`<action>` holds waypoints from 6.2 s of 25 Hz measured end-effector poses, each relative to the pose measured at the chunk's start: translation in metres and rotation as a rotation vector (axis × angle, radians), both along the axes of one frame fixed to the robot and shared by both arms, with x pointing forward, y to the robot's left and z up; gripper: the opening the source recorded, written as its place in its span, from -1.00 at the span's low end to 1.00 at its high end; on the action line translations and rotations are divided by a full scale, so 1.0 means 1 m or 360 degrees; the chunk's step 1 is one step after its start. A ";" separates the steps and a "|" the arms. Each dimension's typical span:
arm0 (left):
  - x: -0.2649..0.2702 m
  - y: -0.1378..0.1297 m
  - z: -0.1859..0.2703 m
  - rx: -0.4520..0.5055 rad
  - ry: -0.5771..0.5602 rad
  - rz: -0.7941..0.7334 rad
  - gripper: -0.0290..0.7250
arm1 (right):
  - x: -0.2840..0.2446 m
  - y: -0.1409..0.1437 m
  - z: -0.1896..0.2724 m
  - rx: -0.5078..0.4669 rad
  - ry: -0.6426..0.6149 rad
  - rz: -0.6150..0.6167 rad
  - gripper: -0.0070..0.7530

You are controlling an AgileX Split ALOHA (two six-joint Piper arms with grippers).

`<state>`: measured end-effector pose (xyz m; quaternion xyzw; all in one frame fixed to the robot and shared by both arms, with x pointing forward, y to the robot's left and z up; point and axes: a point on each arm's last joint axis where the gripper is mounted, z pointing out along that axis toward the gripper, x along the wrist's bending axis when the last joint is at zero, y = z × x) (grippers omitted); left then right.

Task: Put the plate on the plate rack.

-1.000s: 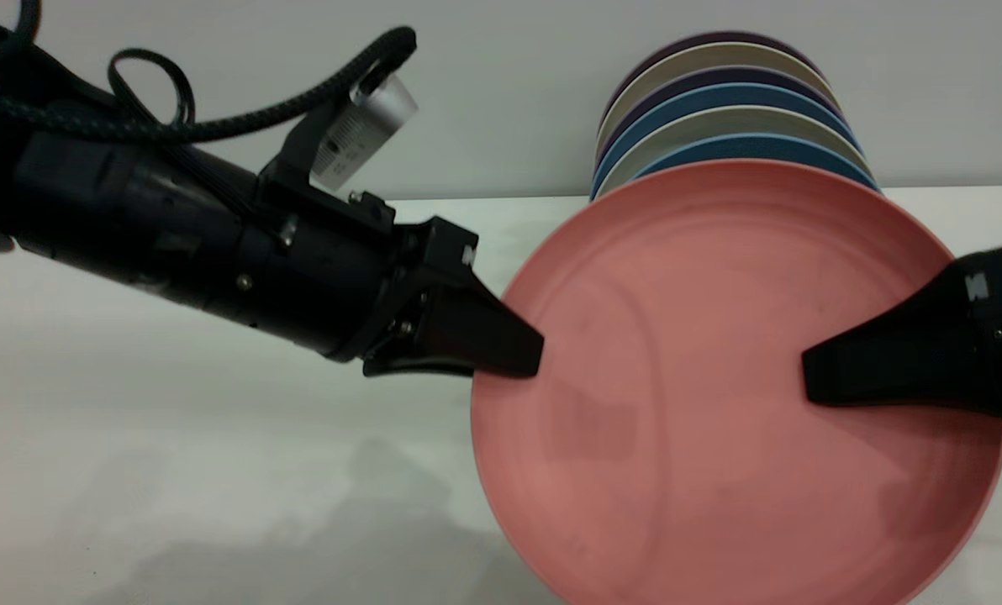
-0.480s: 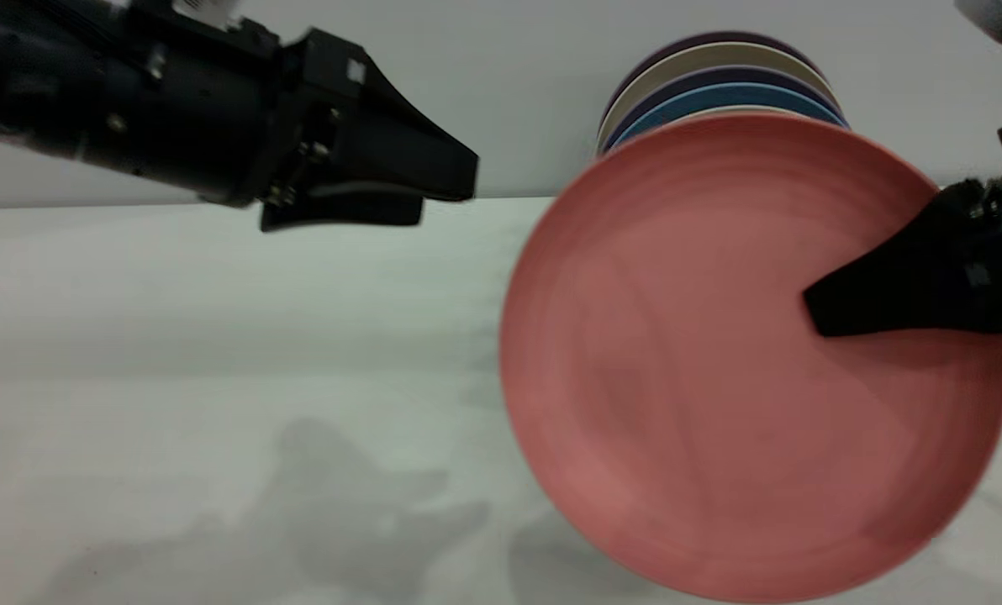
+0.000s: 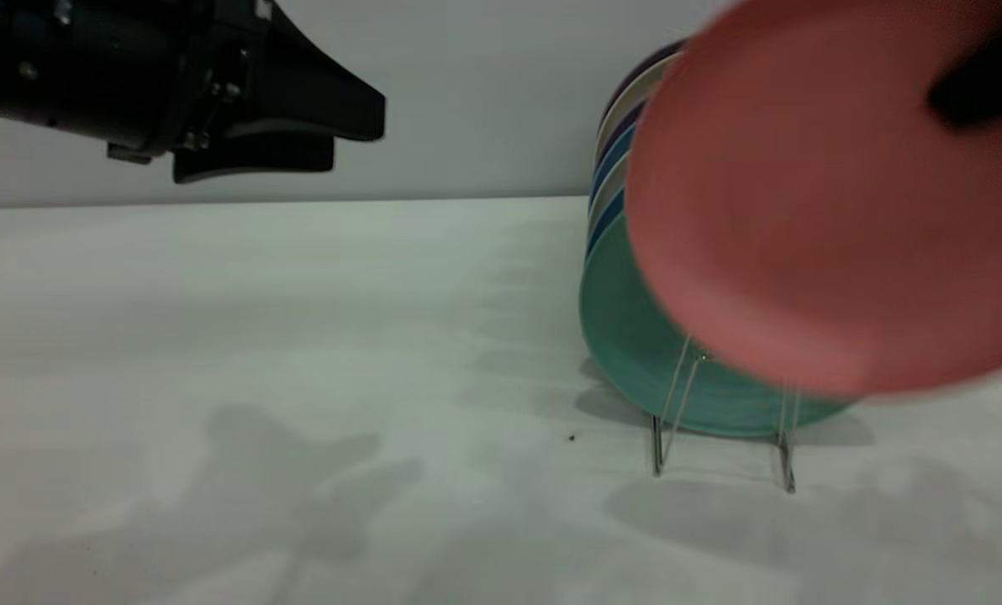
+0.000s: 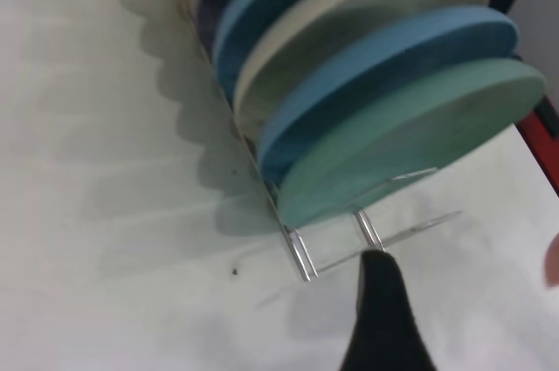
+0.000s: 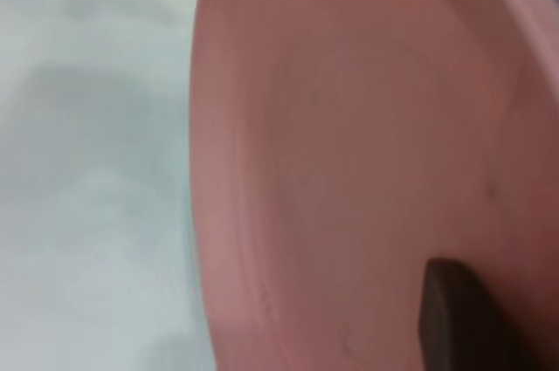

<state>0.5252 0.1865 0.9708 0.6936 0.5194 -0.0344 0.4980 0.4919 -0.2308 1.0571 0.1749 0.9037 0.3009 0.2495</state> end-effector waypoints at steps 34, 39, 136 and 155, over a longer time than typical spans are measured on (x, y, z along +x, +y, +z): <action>0.023 0.081 -0.005 0.0196 0.0000 0.0568 0.47 | 0.045 0.034 -0.038 -0.0364 -0.0221 0.0095 -0.64; 0.024 0.087 -0.008 0.0278 0.0006 0.0650 0.47 | 0.045 0.034 -0.038 -0.0360 -0.0229 0.0088 -0.64; -0.080 0.099 0.117 0.0318 -0.0803 0.0936 0.37 | -0.106 -0.045 0.066 0.0355 0.0048 -0.1253 0.09; -0.239 0.099 0.141 0.0049 -0.1638 0.1074 0.26 | -0.224 -0.054 0.000 0.0493 0.0202 -0.1071 0.09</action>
